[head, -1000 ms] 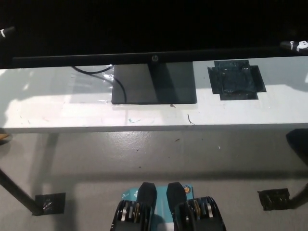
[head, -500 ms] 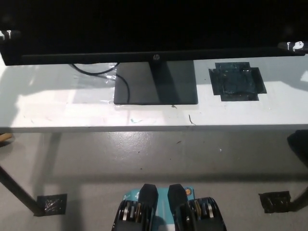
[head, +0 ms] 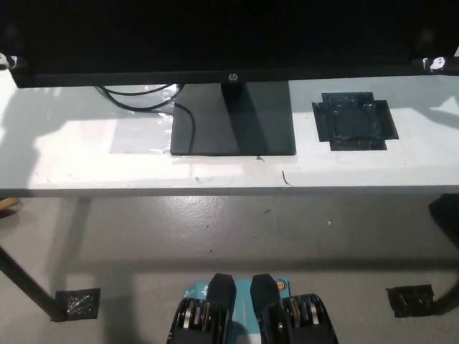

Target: The monitor is placed at the center of the table and the robot uses both its hand to grab the left and right sides of the monitor to tilt the angle of the monitor downwards

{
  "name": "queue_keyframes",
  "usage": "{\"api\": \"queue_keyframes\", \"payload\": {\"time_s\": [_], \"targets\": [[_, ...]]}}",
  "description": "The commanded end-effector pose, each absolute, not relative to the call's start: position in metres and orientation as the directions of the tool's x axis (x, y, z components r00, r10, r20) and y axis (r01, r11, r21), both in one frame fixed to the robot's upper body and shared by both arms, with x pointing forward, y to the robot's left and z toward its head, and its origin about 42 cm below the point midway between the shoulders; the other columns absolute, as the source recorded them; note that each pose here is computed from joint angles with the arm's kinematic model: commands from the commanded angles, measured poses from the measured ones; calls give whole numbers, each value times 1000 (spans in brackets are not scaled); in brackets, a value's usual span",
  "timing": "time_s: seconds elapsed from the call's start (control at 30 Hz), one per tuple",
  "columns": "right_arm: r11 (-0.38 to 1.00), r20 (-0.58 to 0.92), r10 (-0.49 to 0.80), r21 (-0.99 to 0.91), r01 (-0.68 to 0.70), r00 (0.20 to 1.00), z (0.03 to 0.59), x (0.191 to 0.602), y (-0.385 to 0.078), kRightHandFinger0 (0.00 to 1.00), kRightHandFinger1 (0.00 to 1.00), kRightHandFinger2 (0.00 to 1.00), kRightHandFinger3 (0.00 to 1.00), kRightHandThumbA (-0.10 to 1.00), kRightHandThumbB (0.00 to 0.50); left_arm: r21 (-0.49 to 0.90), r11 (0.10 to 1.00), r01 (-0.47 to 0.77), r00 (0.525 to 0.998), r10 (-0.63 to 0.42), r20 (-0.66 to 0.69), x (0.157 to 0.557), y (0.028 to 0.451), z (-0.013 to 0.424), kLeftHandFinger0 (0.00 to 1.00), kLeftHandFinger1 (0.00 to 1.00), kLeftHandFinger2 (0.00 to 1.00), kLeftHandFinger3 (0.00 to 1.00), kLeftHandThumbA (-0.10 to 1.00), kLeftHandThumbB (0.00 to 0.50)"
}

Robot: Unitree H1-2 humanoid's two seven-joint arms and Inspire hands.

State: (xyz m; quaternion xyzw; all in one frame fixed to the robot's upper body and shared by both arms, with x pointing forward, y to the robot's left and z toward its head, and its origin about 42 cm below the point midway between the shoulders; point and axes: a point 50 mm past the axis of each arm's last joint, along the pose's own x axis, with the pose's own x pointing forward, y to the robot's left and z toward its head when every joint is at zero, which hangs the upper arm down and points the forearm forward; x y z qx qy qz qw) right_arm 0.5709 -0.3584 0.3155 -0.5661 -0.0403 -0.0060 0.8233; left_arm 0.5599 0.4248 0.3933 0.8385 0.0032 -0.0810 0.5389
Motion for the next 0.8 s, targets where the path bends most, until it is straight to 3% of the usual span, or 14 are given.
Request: {"api": "queue_keyframes", "payload": {"time_s": [0.0,0.2,0.27,0.3,0.4,0.47,0.5,0.57,0.6,0.63,0.7,0.73,0.77], "targets": [[58,570,194,-819,570,799,435,593,-277,1000,1000,1000,1000,660,500,670,-619,-409,907,-194,375,578,367,505,1000,1000,1000,1000,791,500],[40,572,180,-817,575,800,428,593,-275,1000,1000,1000,1000,645,500,717,-555,-421,904,-198,378,580,361,497,1000,1000,1000,1000,699,487],[39,574,181,-816,577,799,427,593,-275,1000,1000,1000,1000,643,500,716,-556,-422,904,-199,379,580,361,497,1000,1000,1000,1000,696,488],[93,572,175,-820,565,801,424,592,-277,1000,1000,1000,1000,664,500,749,-526,-403,913,-169,372,580,364,494,1000,1000,1000,1000,754,470],[334,559,166,-807,488,812,397,585,-292,1000,1000,1000,1000,706,484,922,-282,-267,962,-27,271,579,386,476,1000,1000,1000,1000,911,425],[361,557,173,-803,474,812,388,582,-297,1000,1000,1000,1000,718,470,940,-241,-242,969,-12,247,577,392,468,1000,1000,1000,1000,970,430],[414,545,181,-797,439,819,370,575,-309,1000,1000,1000,1000,742,462,967,-171,-187,981,24,193,574,405,453,1000,1000,1000,1000,1000,447],[470,522,178,-790,394,834,358,568,-321,1000,1000,1000,1000,783,461,984,-95,-149,986,58,155,569,420,438,1000,1000,1000,1000,1000,451],[495,513,173,-783,376,840,349,562,-327,1000,1000,1000,1000,882,473,985,-9,-171,984,51,171,564,429,428,1000,1000,1000,1000,933,429],[506,510,172,-780,369,843,345,560,-329,1000,1000,1000,1000,890,474,983,28,-181,983,50,179,562,433,424,1000,1000,1000,1000,918,429],[511,512,175,-778,367,841,345,559,-329,1000,1000,1000,1000,891,475,983,34,-180,983,50,179,561,433,424,1000,1000,1000,1000,915,428],[571,497,154,-750,333,854,333,547,-346,1000,1000,1000,1000,926,481,973,146,-180,984,41,176,552,449,405,1000,1000,1000,1000,958,461],[654,484,134,-699,289,865,318,523,-373,1000,1000,1000,1000,936,468,935,299,-189,982,31,188,532,475,377,1000,1000,1000,1000,1000,464]]}}
